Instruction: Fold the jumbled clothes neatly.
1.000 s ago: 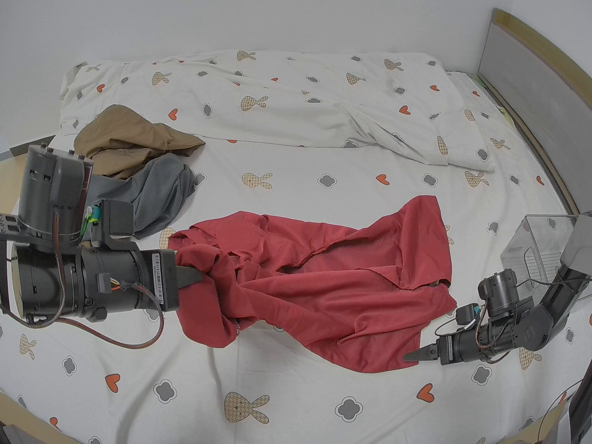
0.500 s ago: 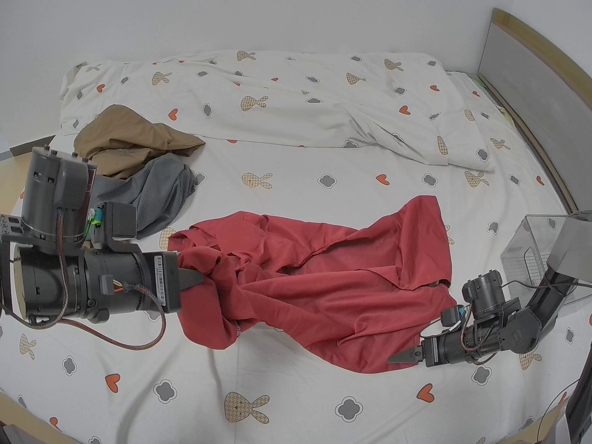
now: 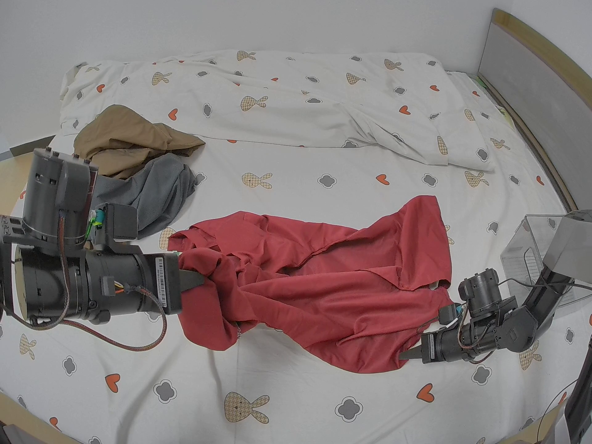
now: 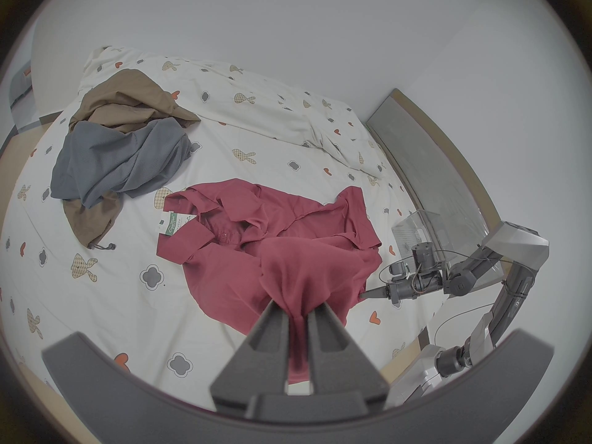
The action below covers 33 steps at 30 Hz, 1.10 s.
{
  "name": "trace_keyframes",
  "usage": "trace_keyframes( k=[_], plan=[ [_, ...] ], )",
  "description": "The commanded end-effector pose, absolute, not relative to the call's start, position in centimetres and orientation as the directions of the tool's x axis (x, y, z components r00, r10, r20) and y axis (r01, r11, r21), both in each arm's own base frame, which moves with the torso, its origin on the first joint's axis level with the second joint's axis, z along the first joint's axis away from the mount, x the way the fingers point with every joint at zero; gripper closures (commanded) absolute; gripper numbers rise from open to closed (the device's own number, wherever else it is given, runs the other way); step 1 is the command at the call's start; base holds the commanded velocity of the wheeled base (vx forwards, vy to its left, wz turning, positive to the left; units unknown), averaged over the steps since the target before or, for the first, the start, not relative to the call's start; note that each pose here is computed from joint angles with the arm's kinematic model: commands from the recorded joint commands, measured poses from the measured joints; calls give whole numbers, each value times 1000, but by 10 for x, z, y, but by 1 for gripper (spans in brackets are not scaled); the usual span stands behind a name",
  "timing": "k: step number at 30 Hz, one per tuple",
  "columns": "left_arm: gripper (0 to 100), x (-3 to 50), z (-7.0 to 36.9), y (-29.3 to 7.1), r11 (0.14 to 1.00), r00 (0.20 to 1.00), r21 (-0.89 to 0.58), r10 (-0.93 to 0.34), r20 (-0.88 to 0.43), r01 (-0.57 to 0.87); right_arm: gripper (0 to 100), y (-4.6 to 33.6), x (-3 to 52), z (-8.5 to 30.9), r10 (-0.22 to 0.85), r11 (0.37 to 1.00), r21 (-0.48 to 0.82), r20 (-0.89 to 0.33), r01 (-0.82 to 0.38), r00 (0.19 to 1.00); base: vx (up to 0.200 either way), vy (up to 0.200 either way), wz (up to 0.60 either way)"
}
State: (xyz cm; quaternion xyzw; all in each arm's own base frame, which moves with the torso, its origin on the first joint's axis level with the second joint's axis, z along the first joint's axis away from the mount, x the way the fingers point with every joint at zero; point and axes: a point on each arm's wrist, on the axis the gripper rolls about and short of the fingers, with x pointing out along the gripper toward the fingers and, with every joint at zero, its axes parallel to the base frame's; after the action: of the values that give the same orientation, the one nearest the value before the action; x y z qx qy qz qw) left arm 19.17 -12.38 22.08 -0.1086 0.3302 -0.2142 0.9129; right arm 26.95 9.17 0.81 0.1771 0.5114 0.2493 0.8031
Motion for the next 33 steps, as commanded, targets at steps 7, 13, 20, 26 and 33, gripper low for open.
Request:
trace_keyframes(
  k=[7,13,20,26,33],
  plan=[
    [100,192,219,-124,886,688,-338,-460,-562,316,100,87,265,10,576,815,553,-737,-176,354,0,0,0],
    [100,191,218,-123,887,686,-339,-459,-564,314,100,65,246,41,564,815,554,-696,-167,444,0,0,0],
    [100,183,204,-117,898,662,-331,-439,-608,291,100,23,210,89,494,829,548,-625,-112,605,0,0,0],
    [100,173,168,-102,928,603,-298,-372,-706,223,100,1,196,111,428,860,510,-680,-37,596,0,0,0],
    [100,155,144,-95,937,540,-278,-349,-766,211,100,-4,180,117,417,879,476,-731,-33,540,0,0,0]
  ],
)
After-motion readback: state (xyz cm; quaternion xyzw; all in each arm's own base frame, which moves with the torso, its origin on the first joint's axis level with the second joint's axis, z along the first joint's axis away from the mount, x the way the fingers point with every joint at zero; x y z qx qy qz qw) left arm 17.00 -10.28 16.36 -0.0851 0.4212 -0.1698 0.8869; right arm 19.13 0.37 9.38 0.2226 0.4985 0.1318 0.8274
